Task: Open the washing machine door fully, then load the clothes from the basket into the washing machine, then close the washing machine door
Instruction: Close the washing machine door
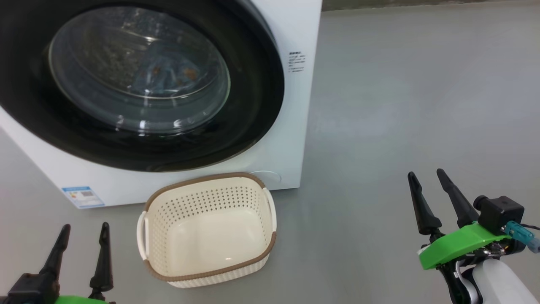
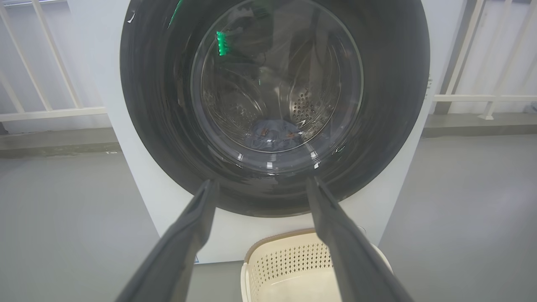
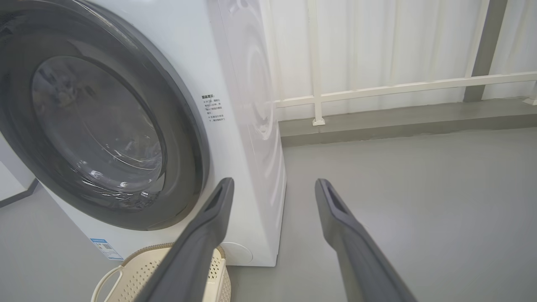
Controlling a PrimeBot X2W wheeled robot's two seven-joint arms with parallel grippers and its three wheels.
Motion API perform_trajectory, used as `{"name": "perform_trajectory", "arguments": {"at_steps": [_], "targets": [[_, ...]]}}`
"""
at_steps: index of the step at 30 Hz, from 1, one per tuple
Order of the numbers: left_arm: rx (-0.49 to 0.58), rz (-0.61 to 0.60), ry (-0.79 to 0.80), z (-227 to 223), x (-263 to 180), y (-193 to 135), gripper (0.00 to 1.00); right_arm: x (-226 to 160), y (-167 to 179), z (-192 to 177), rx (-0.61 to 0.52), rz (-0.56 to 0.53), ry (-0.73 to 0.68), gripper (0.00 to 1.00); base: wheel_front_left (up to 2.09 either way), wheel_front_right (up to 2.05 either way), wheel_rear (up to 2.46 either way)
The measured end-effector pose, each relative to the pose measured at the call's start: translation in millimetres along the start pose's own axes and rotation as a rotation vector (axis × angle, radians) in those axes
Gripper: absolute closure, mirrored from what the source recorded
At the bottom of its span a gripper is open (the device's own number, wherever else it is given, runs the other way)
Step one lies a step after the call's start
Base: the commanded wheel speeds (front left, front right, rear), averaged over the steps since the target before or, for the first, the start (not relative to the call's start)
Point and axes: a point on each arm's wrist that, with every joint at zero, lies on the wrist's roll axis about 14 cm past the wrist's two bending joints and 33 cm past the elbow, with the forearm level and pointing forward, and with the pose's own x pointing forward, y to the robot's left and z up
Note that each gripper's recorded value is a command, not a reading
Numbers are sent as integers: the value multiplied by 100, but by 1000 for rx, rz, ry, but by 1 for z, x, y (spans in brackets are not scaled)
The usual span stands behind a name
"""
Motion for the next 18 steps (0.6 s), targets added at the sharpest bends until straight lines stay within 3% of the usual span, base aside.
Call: {"name": "perform_trajectory", "arguments": {"at_steps": [18], "targets": [[4,-13,5,-1,-2,-4,0,-26,-20,11,-9,-60,-30,0,0,0,0]]}}
